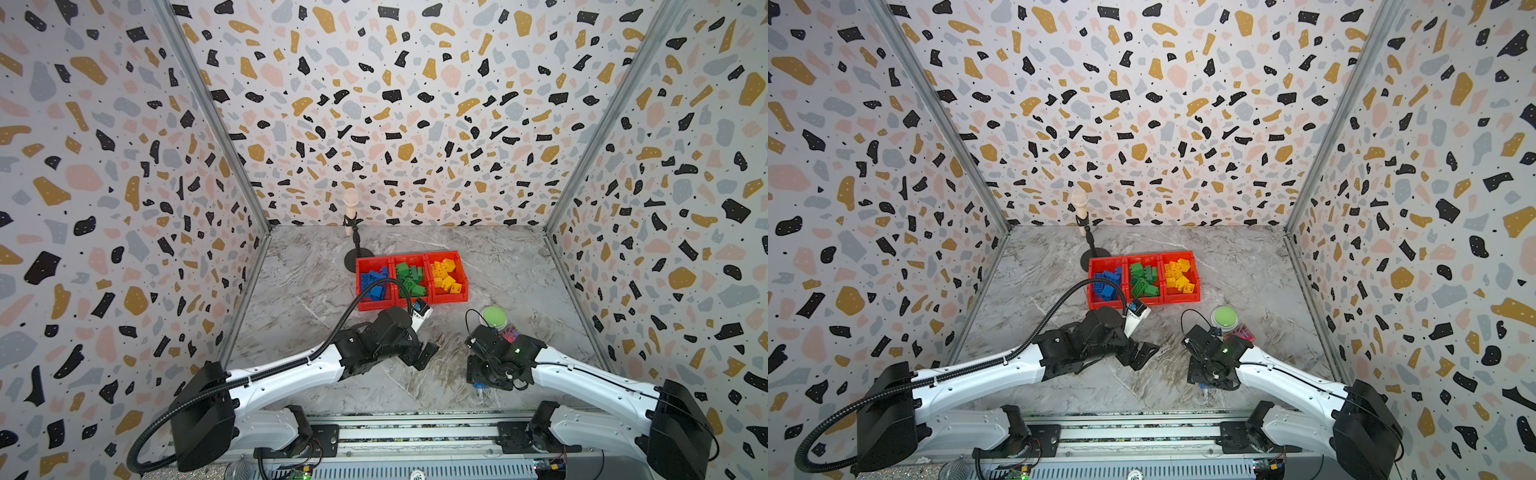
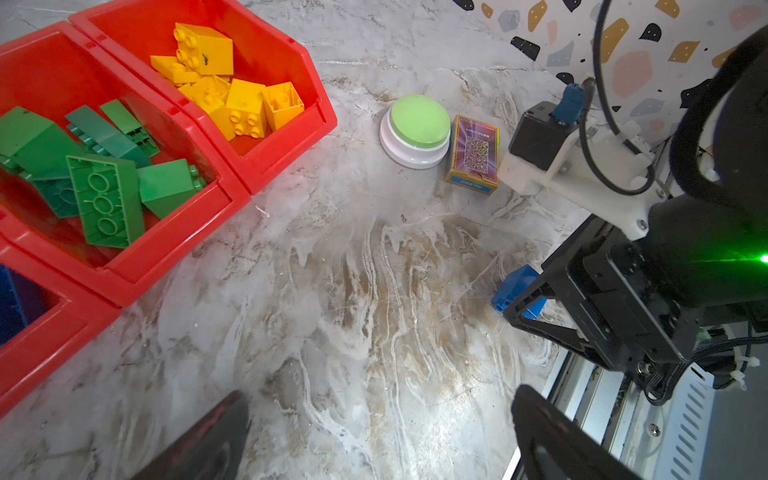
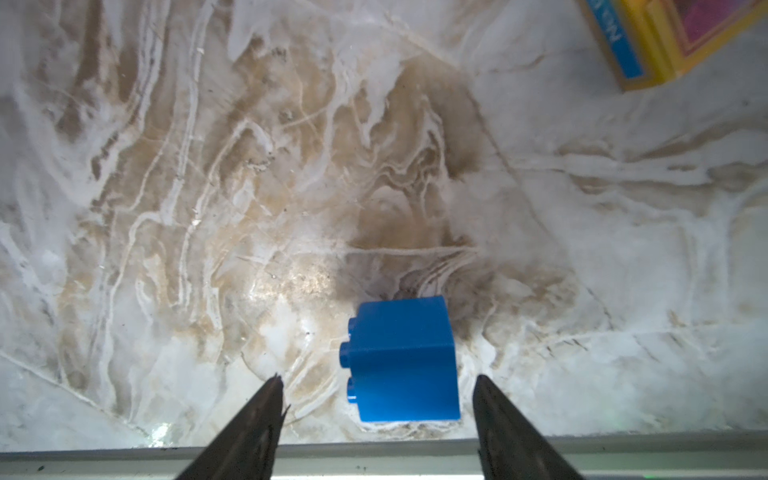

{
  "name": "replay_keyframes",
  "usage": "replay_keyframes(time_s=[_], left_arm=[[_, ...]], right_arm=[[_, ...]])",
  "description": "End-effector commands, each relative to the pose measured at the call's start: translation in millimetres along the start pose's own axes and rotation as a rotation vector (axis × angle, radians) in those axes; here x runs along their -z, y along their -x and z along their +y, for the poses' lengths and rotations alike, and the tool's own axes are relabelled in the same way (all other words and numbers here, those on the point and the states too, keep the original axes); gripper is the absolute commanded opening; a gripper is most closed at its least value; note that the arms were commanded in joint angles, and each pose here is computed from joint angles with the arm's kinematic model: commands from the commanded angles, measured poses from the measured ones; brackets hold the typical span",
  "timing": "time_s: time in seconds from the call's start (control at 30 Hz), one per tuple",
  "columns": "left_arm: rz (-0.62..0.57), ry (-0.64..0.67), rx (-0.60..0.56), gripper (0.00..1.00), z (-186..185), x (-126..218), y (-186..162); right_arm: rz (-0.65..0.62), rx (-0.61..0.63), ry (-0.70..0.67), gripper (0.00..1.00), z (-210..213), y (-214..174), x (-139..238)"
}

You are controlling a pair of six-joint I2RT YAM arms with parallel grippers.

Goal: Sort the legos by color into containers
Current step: 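Lower the right gripper onto the last small blue brick and grasp it, then carry the small blue brick with the right gripper over the blue bin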

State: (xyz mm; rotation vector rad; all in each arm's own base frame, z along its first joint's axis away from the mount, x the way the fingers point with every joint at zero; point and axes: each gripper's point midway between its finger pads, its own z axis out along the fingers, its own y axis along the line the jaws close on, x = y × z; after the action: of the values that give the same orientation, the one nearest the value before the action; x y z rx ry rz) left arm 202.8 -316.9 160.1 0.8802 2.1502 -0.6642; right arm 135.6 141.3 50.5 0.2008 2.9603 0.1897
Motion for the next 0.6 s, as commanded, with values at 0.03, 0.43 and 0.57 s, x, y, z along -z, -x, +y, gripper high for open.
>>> replay_keyframes(time_s=[0.03,0.43,0.57], left_arm=[[-0.040,0.009,0.022,1.00,1,5,3],[0.007,0.110,0.057,1.00,24,2,-27],[-0.039,0.218,0.124,1.00,47,17,-28]], right_arm=[[0.001,0.015,-0.024,0.69,-5,0,-3],[-0.017,0.044,-0.005,0.33,17,15,0],[-0.107,0.098,0.098,0.33,64,55,34]])
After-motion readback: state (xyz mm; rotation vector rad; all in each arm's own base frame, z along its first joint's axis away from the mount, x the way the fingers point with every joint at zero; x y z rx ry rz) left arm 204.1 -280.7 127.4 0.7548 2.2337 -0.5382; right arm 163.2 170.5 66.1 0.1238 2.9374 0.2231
